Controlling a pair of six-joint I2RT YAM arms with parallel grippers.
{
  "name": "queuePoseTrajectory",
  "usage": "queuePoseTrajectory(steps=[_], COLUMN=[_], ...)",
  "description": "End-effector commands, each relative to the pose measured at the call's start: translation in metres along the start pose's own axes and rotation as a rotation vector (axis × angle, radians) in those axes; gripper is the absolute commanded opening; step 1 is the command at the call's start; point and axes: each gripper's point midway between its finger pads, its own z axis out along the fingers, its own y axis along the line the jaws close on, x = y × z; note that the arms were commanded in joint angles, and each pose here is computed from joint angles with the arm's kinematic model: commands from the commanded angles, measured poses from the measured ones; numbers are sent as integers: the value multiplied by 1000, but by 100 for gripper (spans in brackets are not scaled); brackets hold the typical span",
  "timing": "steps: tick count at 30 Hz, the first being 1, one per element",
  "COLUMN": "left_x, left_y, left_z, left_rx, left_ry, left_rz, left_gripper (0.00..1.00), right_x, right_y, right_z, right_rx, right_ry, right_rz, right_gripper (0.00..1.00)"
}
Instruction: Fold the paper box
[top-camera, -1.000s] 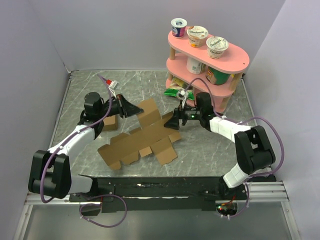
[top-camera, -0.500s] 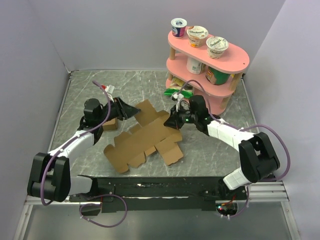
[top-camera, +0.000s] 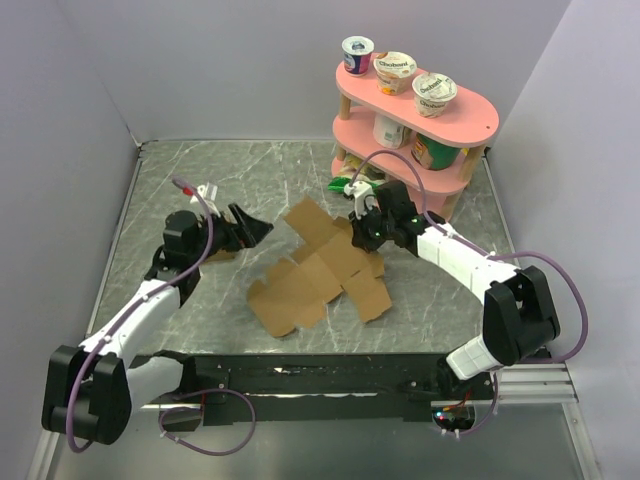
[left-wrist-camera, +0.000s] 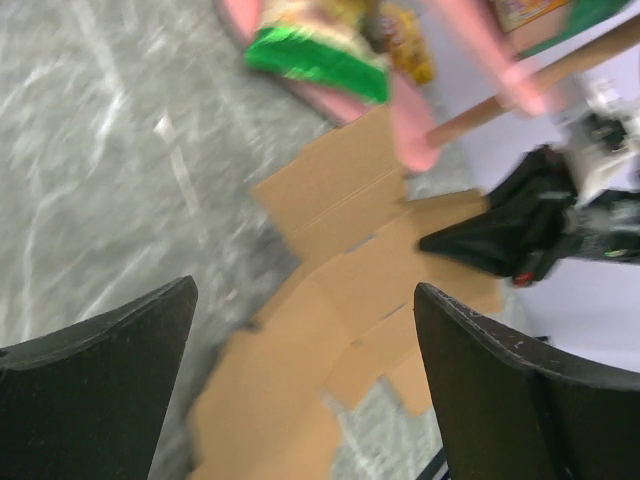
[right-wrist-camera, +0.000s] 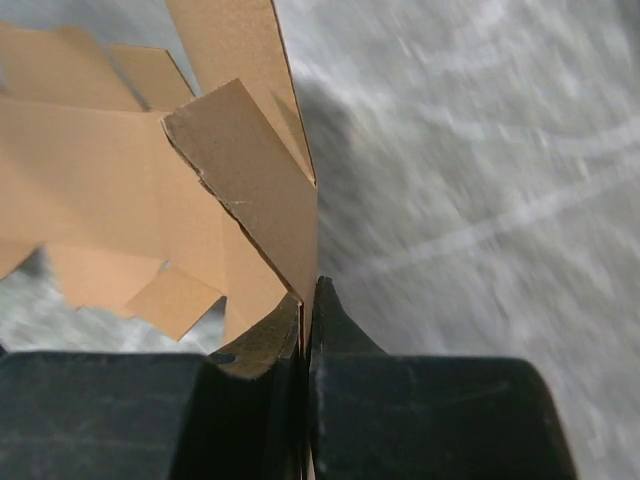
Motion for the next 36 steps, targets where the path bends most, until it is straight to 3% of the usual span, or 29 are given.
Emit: queuePoseTrajectory(steps=[1,8,13,17,22,29,36], left_x=[57,79,112,140,155,173,187], left_y=[40,45,29,35,22,-12,-26], left_z=[-5,1,7,11,9,10,4], left_rx=[-147,-157,-56,-66,-32,65,97], left_ry=[108,187,256,345,364,382,381], left_rz=[-42,2,-3,-45,-69,-97,-123], left_gripper=[96,99,94,81,59,52,53], right_x=[-4,-15,-26,-33,-37,-40,-27], right_y=[-26,-33,-31,-31,-26,-4,27], right_z=[-19,-27,-29,-22,-12,-2,6], right_rx=[162,257,292,341,404,516,540], right_ry=[72,112,115,151,180,145,135], right_rz=[-73,-126,-178,-223,-244,-262,-282], right_gripper=[3,3,3,3,3,3,4])
